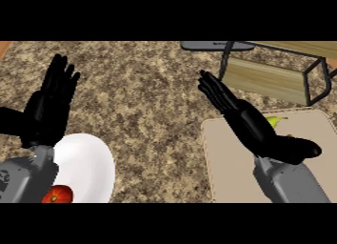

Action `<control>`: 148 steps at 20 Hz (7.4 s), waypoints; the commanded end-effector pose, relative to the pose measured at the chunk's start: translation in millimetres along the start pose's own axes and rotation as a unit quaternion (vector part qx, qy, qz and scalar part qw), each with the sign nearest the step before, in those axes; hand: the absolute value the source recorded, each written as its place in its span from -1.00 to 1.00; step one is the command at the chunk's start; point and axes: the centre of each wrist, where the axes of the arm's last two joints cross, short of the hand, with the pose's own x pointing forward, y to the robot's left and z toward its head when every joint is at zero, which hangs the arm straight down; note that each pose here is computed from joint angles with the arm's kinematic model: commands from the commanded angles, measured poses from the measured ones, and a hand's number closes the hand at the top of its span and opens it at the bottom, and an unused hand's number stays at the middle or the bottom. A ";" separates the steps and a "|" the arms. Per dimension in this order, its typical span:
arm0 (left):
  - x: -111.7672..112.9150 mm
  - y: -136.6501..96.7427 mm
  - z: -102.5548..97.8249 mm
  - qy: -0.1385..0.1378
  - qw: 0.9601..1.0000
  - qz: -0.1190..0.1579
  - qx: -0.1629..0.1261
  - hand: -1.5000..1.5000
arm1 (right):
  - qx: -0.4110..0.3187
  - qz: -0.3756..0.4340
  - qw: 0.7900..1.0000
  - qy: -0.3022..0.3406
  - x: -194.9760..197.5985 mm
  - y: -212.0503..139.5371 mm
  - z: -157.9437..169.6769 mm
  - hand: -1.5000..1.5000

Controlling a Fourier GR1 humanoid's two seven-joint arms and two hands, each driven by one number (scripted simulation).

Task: Pick the lemon from the tray and place it in the tiered shelf

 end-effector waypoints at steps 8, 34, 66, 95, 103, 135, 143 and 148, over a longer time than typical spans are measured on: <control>-34.0 24.6 15.7 0.042 0.993 -0.113 -0.010 0.00 | -0.379 -0.245 0.881 -0.140 -6.6 -56.7 58.3 1.00; -88.2 -3.1 28.0 0.033 0.983 -0.159 -0.085 0.00 | -0.525 0.215 0.801 0.193 47.2 -104.7 280.2 -1.00; -77.8 -5.2 17.4 0.033 0.982 -0.162 -0.091 0.00 | -0.418 0.307 0.757 0.397 93.0 -49.6 163.2 -1.00; -89.7 16.9 14.4 0.034 0.982 -0.161 -0.095 0.00 | -0.406 0.314 0.733 0.447 59.6 -37.4 144.7 -1.00; -90.3 13.6 12.6 0.049 0.979 -0.170 -0.098 0.00 | -0.398 0.313 0.731 0.458 25.0 -67.1 147.2 -1.00; -81.8 -0.6 16.2 0.031 0.981 -0.160 -0.107 0.00 | -0.319 0.402 0.735 0.444 -30.1 -13.4 80.6 1.00; -79.0 -17.4 8.0 0.024 0.979 -0.157 -0.127 0.00 | -0.268 0.428 0.751 0.426 -8.0 80.3 -49.0 1.00; -84.8 -24.6 16.8 0.037 0.978 -0.164 -0.122 0.00 | -0.352 0.357 0.805 0.316 31.0 102.2 -70.4 1.00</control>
